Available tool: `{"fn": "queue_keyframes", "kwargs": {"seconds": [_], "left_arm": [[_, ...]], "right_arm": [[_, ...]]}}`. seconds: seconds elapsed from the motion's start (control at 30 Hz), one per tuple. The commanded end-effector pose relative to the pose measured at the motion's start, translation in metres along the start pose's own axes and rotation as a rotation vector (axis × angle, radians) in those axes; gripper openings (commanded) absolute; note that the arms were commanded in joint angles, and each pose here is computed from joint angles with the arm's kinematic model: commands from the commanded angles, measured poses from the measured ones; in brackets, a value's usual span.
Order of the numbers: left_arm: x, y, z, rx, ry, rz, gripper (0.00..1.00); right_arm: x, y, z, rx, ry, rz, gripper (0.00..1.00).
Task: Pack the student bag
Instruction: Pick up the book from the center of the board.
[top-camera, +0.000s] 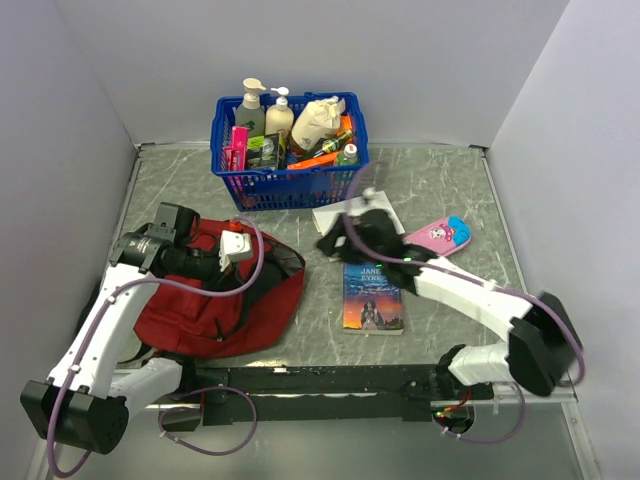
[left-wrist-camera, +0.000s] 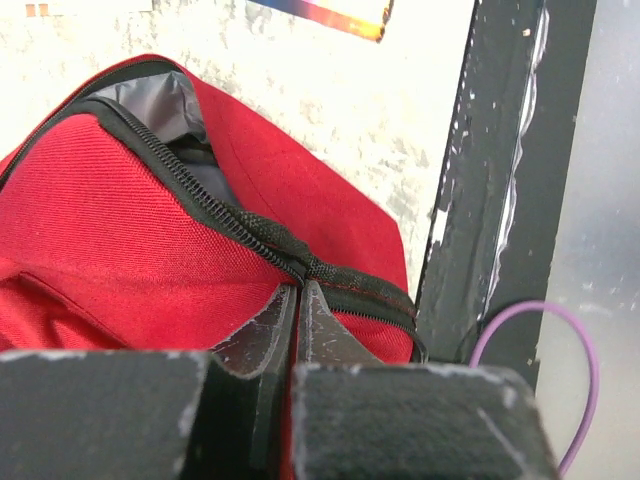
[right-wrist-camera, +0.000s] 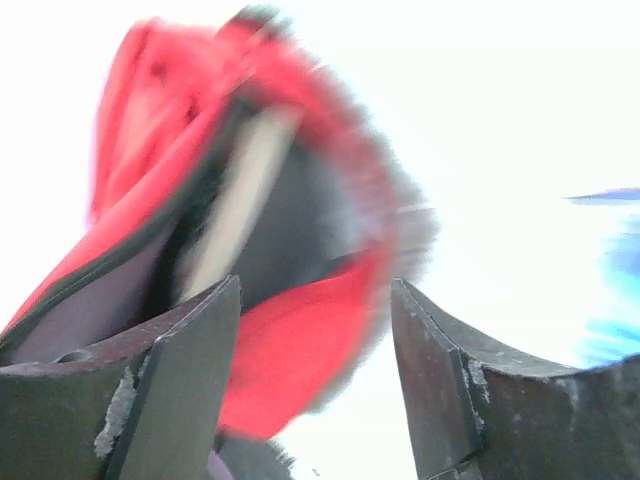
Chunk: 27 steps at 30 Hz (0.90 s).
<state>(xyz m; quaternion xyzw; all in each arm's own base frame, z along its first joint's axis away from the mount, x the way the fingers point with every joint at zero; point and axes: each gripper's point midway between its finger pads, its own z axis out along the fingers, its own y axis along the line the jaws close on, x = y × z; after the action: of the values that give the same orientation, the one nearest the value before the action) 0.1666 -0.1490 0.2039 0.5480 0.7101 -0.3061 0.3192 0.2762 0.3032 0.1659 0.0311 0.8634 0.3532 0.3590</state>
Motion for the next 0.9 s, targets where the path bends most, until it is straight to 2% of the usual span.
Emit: {"fn": "queue_keyframes", "kwargs": {"seconds": [0.0, 0.03, 0.13, 0.27, 0.37, 0.7, 0.87], "left_arm": [[-0.016, 0.007, 0.011, 0.01, -0.078, -0.014, 0.01], [-0.016, 0.008, 0.012, 0.005, -0.077, -0.012, 0.01], [-0.014, 0.009, 0.013, 0.008, -0.068, -0.002, 0.01], [-0.014, 0.008, 0.013, 0.012, -0.062, 0.013, 0.01], [-0.018, 0.007, 0.01, 0.007, -0.074, 0.029, 0.01], [-0.021, 0.004, 0.009, -0.001, -0.095, 0.042, 0.01], [-0.024, 0.006, 0.008, -0.006, -0.101, 0.05, 0.01]], "right_arm": [[-0.009, -0.105, -0.037, 0.324, -0.04, 0.088, 0.74], [-0.014, -0.132, -0.044, 0.395, -0.059, 0.138, 0.75], [-0.015, -0.174, -0.068, 0.535, -0.09, 0.216, 0.79], [-0.023, -0.203, -0.1, 0.697, -0.138, 0.231, 0.8], [-0.013, -0.218, -0.106, 0.754, -0.097, 0.247, 0.81], [0.045, -0.225, -0.069, 0.64, 0.078, 0.323, 0.75], [0.057, -0.208, -0.054, 0.563, 0.125, 0.298, 0.71]]}}
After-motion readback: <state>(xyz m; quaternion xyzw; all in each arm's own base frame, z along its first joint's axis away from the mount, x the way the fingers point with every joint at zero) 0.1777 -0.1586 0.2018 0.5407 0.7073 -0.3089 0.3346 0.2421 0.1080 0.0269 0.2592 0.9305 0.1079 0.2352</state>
